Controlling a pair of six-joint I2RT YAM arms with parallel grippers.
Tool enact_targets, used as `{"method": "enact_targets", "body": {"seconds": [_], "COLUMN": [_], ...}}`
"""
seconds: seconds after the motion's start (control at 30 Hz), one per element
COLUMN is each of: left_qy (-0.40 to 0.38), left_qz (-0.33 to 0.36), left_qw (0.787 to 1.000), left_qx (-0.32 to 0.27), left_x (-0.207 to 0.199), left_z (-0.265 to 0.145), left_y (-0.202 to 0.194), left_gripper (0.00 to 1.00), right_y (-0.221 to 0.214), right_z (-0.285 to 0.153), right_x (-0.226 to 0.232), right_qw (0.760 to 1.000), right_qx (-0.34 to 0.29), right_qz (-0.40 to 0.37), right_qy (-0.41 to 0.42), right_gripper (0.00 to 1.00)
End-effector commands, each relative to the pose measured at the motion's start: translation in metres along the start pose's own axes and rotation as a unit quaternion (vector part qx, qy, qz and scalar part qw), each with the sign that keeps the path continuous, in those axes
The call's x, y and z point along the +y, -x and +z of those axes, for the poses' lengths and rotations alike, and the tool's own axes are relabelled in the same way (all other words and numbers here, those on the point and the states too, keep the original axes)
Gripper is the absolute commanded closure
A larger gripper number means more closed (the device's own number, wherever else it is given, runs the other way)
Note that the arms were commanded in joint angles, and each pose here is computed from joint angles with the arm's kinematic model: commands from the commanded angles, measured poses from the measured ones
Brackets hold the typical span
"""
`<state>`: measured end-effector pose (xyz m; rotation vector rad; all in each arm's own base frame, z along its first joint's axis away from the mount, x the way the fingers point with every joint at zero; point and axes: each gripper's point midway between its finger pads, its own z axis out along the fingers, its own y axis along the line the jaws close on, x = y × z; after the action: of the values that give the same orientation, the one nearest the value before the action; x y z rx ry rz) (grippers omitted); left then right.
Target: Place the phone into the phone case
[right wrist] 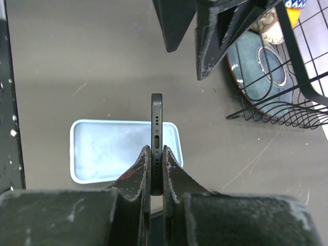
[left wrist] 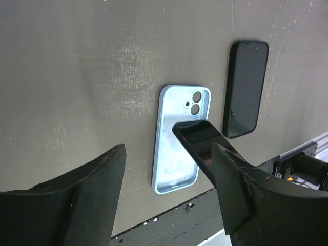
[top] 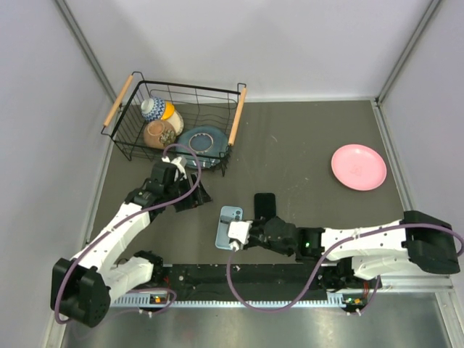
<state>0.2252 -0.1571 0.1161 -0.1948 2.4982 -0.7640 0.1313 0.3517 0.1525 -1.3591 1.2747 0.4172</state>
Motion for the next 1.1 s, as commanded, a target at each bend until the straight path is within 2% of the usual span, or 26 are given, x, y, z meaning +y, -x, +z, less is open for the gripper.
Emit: {"method": "enact_targets", "body": {"seconds": [0.0,0.23,0.43,0.57,0.67,0.93,1.07], "left_qy": [-0.024,-0.042,-0.055,-0.050,-0.046,-0.038,-0.031], "left_qz": [0.007,0.011,0.007,0.001,0.002,-0.006,-0.008], "left_qw": [1.000,0.999,0.998,0.998,0.998,0.999,0.999], "left_qx": [0.009,0.022,0.038,0.044,0.044,0.035,0.038], "left_x": [-0.005,-0.008,-0.010,-0.005,-0.003,-0.002,-0.002], "left_z": [0.004,0.008,0.015,0.020,0.021,0.030,0.037], "left_y": [-0.002,-0.008,-0.013,-0.019,-0.019,-0.012,-0.007], "left_gripper": [0.28,0.30,0.32,0.34,0.34,0.34,0.33], "right_y": [0.026,0.001,-0.015,-0.025,-0.030,-0.031,-0.033], "right_z": [0.009,0.022,0.029,0.030,0.029,0.027,0.025], "right_x": [-0.005,0.021,0.052,0.060,0.061,0.072,0.070], "right_qw": [0.998,0.993,0.990,0.988,0.989,0.995,0.995], "right_qx": [-0.024,0.034,0.061,0.080,0.091,0.082,0.091], "right_qz": [-0.037,-0.106,-0.129,-0.126,-0.108,-0.046,-0.032], "right_qy": [-0.035,-0.023,-0.014,-0.026,-0.037,-0.024,-0.032], "right_gripper": [1.00,1.00,0.99,0.79,0.72,0.56,0.53]}}
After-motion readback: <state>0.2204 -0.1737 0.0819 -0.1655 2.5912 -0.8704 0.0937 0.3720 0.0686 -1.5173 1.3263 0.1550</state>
